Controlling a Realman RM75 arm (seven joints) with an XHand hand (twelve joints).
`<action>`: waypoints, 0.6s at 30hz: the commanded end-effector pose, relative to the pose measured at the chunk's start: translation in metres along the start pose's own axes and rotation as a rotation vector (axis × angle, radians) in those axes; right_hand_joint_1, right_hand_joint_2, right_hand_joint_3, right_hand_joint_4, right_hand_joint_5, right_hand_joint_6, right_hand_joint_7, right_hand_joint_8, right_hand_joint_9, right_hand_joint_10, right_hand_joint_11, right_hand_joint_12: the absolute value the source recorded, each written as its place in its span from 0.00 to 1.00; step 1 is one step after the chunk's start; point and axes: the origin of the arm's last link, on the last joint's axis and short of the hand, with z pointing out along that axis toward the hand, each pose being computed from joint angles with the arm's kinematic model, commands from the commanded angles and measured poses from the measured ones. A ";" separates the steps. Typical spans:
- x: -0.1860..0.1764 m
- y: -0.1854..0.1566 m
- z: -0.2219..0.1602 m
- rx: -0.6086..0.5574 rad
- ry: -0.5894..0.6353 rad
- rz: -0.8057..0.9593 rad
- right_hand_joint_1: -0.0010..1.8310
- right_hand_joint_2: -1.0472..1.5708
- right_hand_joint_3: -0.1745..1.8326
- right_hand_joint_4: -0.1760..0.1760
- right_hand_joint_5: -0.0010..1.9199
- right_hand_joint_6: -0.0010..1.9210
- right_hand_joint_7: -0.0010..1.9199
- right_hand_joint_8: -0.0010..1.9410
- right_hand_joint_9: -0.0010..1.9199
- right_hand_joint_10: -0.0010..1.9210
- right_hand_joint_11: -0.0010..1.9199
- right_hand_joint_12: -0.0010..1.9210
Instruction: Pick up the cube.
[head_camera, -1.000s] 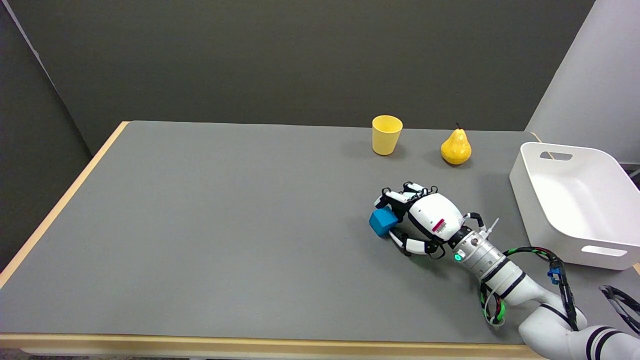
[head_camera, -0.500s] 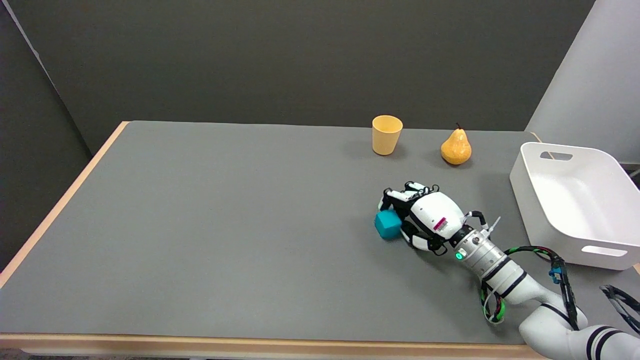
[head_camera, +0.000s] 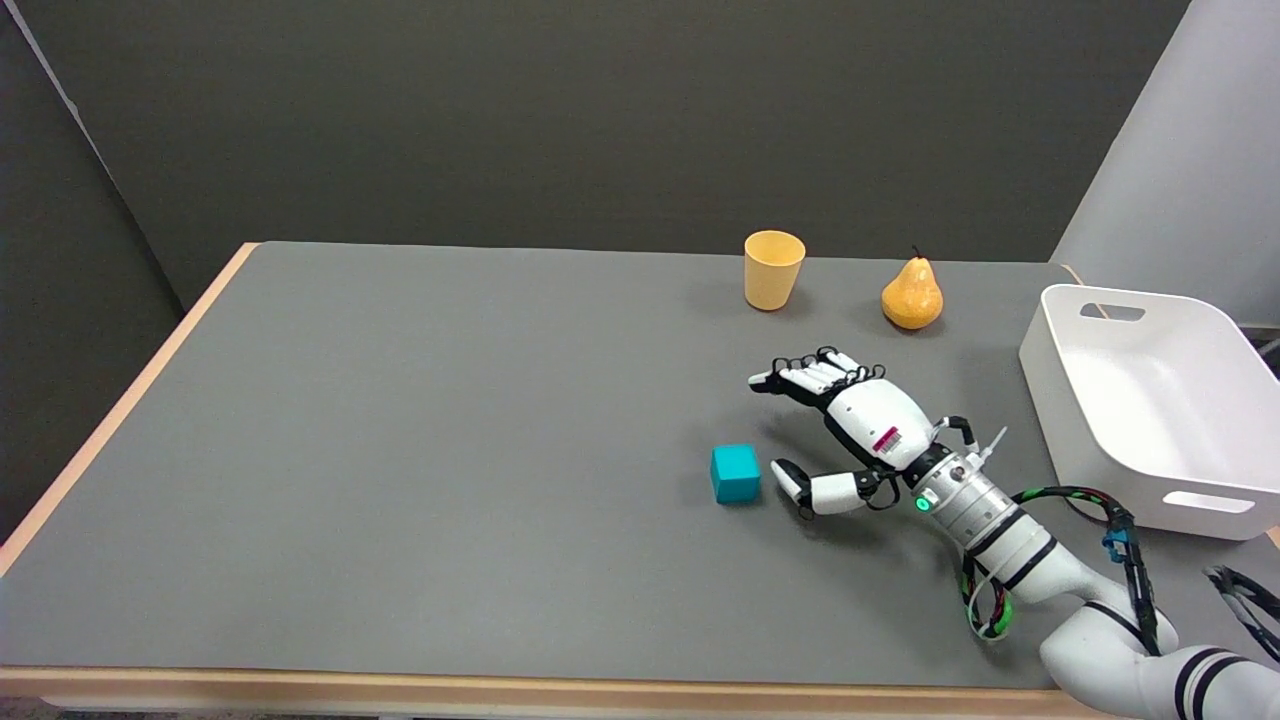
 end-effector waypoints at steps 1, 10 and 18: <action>0.004 0.001 0.004 -0.005 -0.001 0.034 0.39 0.64 0.55 0.65 0.15 0.27 0.21 0.21 0.15 0.44 0.06 0.67; 0.015 -0.006 -0.007 0.056 -0.038 0.027 0.40 0.63 0.55 0.64 0.15 0.27 0.20 0.21 0.15 0.44 0.07 0.69; 0.011 0.002 -0.034 -0.021 -0.035 0.058 0.38 0.63 0.54 0.59 0.15 0.26 0.19 0.21 0.12 0.44 0.06 0.68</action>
